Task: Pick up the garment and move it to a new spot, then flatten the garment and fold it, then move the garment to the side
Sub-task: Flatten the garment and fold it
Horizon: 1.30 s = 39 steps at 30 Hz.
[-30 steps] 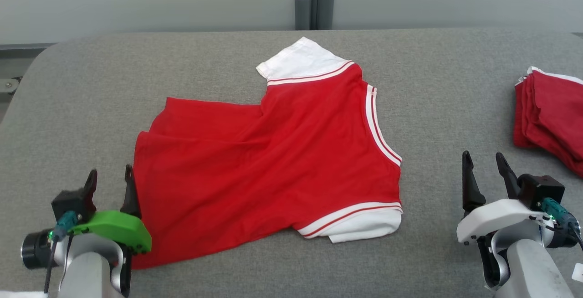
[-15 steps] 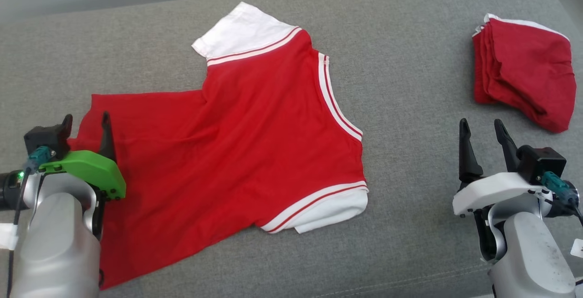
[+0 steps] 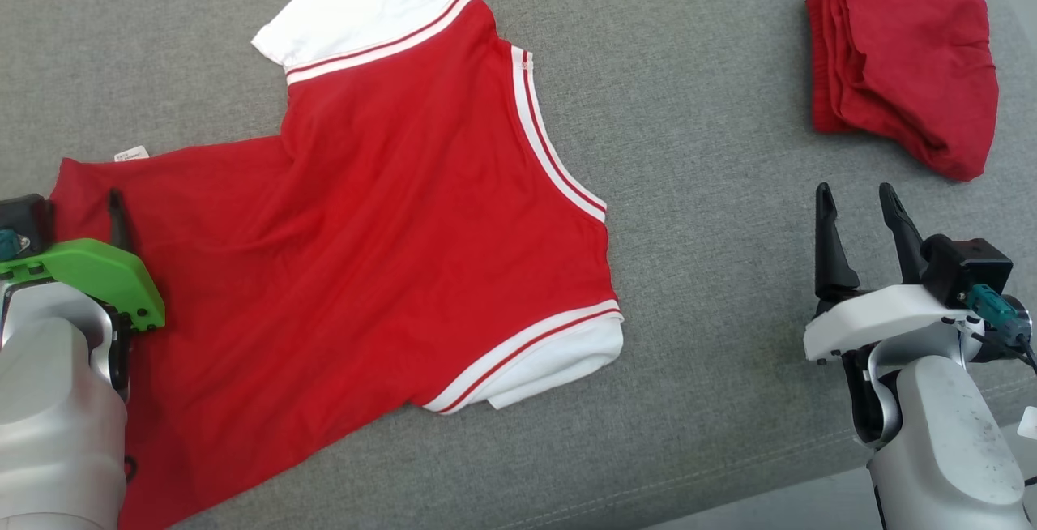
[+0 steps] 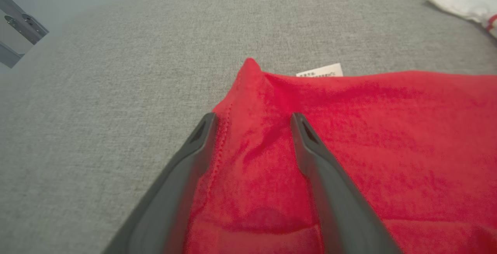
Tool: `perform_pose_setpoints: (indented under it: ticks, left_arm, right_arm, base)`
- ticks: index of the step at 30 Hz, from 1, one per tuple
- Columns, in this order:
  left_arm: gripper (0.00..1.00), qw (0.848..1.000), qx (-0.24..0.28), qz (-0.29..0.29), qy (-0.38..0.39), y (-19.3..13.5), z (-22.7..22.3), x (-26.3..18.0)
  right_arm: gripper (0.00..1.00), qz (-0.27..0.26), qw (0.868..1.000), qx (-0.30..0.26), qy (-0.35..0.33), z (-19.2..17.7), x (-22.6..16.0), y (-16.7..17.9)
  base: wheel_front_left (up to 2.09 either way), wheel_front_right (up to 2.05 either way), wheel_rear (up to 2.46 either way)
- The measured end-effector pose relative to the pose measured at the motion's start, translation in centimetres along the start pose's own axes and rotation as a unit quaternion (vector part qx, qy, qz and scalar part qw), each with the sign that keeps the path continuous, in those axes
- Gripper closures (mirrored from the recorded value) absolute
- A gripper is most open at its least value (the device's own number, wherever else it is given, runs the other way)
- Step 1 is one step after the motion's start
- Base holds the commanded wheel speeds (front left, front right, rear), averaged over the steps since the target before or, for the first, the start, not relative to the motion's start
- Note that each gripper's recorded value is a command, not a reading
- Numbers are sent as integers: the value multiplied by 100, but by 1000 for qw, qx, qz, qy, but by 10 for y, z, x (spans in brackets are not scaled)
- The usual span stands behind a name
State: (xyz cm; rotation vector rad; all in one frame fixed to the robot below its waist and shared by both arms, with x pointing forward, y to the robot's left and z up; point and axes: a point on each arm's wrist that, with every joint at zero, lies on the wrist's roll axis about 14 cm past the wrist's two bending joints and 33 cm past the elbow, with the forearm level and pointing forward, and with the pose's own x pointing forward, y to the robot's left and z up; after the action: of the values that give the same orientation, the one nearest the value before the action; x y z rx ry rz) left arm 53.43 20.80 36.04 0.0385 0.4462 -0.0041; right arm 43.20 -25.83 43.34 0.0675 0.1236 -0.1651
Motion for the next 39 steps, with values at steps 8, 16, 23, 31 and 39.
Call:
perform_pose_setpoints:
  ticks: [8,16,23,31,39]
  left_arm:
    - [100,999,21,-11,-29,-7,22,14]
    - [100,992,51,7,-115,1,90,43]
    - [76,986,48,28,-156,6,123,60]
    - [0,990,18,10,-143,-15,98,43]
    - [0,989,-33,-2,-144,-30,70,-14]
  right_arm:
    - [0,-1,1000,0,5,-5,5,0]
    - [0,2,1000,-2,2,-5,16,2]
    - [0,-12,1000,-7,3,-4,14,-11]
    - [0,-11,1000,-2,-11,7,10,-10]
    - [0,28,999,20,-17,14,-5,18]
  base:
    - [0,0,0]
    - [0,0,0]
    - [0,0,0]
    - [0,0,0]
    - [0,0,0]
